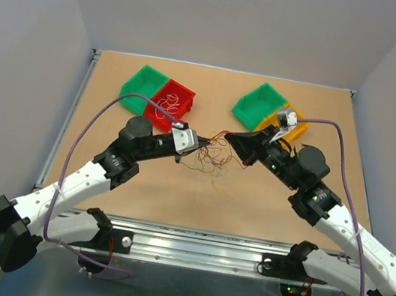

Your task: Untangle the cables

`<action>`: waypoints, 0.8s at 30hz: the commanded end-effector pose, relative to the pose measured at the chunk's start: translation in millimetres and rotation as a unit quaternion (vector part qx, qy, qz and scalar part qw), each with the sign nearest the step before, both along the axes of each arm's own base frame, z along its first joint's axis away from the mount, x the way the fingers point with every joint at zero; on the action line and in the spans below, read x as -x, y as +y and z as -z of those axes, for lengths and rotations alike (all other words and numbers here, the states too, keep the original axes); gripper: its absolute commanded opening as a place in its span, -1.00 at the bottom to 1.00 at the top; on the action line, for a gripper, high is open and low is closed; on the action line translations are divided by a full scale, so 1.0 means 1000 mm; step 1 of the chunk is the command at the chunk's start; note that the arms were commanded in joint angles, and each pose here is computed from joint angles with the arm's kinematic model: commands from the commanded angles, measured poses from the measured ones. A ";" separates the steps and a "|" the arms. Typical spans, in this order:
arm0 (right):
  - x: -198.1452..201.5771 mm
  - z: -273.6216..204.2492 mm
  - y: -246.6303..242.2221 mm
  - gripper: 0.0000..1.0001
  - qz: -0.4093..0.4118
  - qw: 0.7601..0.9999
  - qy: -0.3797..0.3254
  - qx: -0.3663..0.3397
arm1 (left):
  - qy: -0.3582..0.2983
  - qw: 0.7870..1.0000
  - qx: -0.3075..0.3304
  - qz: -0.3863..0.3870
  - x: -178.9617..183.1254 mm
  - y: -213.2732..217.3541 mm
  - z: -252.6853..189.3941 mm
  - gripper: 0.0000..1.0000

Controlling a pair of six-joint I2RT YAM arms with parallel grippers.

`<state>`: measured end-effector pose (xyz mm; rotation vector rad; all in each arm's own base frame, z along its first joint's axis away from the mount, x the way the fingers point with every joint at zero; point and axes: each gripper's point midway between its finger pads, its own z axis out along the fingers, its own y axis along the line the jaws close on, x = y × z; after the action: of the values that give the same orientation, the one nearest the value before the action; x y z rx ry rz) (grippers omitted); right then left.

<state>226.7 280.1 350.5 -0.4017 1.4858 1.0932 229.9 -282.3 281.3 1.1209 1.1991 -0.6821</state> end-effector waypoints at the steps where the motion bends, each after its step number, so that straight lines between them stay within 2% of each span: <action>1: 0.006 -0.058 -0.010 -0.99 0.008 0.997 -0.055 -0.052 | -0.027 0.999 0.019 0.016 0.006 -0.003 -0.016 -1.00; 4: -0.001 -0.062 -0.029 -0.99 0.061 0.994 -0.063 -0.059 | -0.019 1.000 0.009 0.013 0.005 -0.002 -0.009 -1.00; 5: -0.003 -0.063 -0.036 -0.93 0.080 0.993 -0.065 -0.061 | -0.016 1.000 0.007 0.014 0.006 -0.003 -0.007 -1.00; 6: -0.005 -0.068 -0.050 -0.76 0.111 0.989 -0.073 -0.069 | -0.011 1.000 0.005 0.015 0.006 -0.003 -0.005 -1.00; 7: -0.004 -0.066 -0.052 -0.22 0.114 0.988 -0.076 -0.066 | -0.007 1.000 0.006 0.017 0.007 -0.003 -0.005 -1.00; 8: -0.004 -0.057 -0.052 -0.03 0.111 0.989 -0.081 -0.053 | 0.008 1.000 0.004 0.027 0.010 -0.005 -0.005 -1.00; 10: 0.003 -0.045 -0.043 0.18 0.081 0.993 -0.083 -0.037 | 0.025 0.999 0.005 0.040 0.015 -0.008 -0.008 -1.00; 15: 0.018 0.027 -0.023 0.29 0.007 0.997 -0.080 0.014 | 0.072 0.993 0.009 0.092 0.033 -0.016 -0.017 -1.00; 18: 0.025 0.051 -0.018 0.34 -0.018 0.996 -0.088 0.028 | 0.075 0.992 0.013 0.099 0.037 -0.016 -0.020 -1.00; 24: 0.029 0.071 -0.010 0.35 -0.047 0.992 -0.106 0.049 | 0.075 0.990 0.014 0.118 0.047 -0.015 -0.023 -1.00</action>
<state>207.0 265.4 250.3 -0.5693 1.5299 0.9935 197.7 -296.3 269.7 1.2079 1.2963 -0.9274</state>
